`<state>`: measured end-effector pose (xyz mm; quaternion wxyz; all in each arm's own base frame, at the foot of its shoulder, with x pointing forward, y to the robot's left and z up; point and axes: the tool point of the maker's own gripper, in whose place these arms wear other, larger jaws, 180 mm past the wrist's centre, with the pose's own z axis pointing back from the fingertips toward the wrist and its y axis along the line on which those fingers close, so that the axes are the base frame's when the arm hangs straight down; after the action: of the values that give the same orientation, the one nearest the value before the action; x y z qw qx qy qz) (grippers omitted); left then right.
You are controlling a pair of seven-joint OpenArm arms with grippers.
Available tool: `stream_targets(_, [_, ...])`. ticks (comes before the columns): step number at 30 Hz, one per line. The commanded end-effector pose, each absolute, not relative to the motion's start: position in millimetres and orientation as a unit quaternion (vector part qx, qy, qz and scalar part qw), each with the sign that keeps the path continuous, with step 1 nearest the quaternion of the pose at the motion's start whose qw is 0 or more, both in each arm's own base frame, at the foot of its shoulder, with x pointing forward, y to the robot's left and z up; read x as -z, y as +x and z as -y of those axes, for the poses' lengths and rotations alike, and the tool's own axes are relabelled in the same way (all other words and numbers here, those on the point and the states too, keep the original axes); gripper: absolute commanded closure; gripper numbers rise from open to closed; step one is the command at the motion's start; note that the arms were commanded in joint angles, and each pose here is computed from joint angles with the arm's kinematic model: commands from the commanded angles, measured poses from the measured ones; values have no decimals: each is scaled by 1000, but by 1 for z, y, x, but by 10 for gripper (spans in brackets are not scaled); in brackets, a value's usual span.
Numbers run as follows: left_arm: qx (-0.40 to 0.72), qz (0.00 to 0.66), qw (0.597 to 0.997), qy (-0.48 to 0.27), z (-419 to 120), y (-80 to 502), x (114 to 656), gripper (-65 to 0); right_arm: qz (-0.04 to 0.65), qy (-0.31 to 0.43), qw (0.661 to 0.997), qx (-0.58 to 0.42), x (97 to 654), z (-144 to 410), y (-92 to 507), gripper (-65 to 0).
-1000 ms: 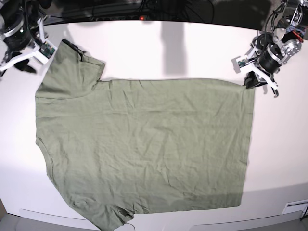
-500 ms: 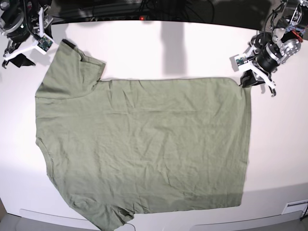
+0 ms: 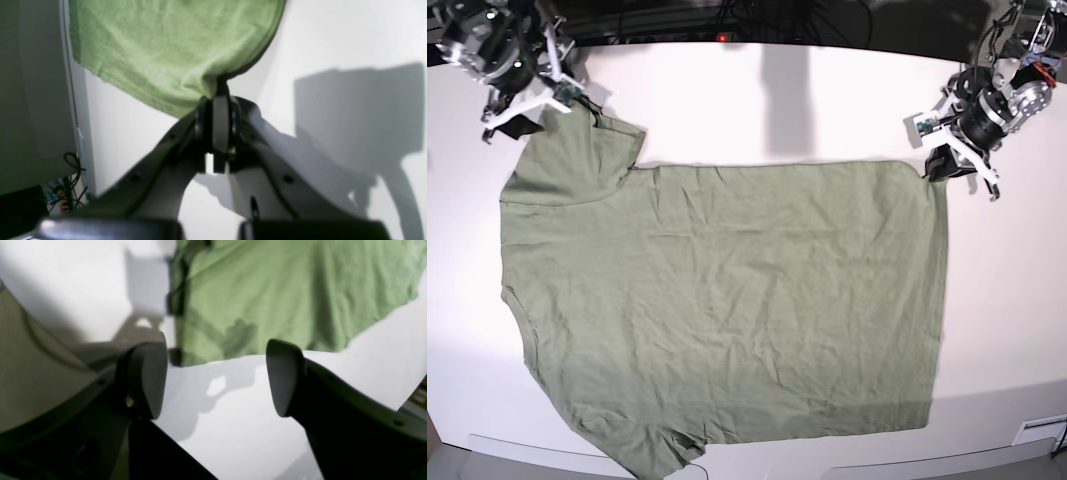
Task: Fold the T-shirt properly
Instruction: 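Grasp the shirt shoulder beside the sleeve with the right gripper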
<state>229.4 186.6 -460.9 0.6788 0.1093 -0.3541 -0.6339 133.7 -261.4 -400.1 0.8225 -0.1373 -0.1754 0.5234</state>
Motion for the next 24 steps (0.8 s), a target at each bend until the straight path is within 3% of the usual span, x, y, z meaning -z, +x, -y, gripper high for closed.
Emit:
stream_targets(1, [642,335,683,97,-189,220,466,0,179,-141,816,-531,398,260,138,-456])
stream_targets(4, [640,337,684,95,-186,220,467,0,163,-134,816,-538,409,257,133,-456])
stream_targets(11, [638,339,685,93,-184,220,467,0,117,-214,797,-553,410,291,138,-456])
stream_targets(21, [638,339,685,93,-184,220,467,0,116,-186,801,-557,433,302,126,-455])
stream_targets(24, [638,339,685,93,-184,220,467,0,106,-181,803,-558,438,305,120,-398])
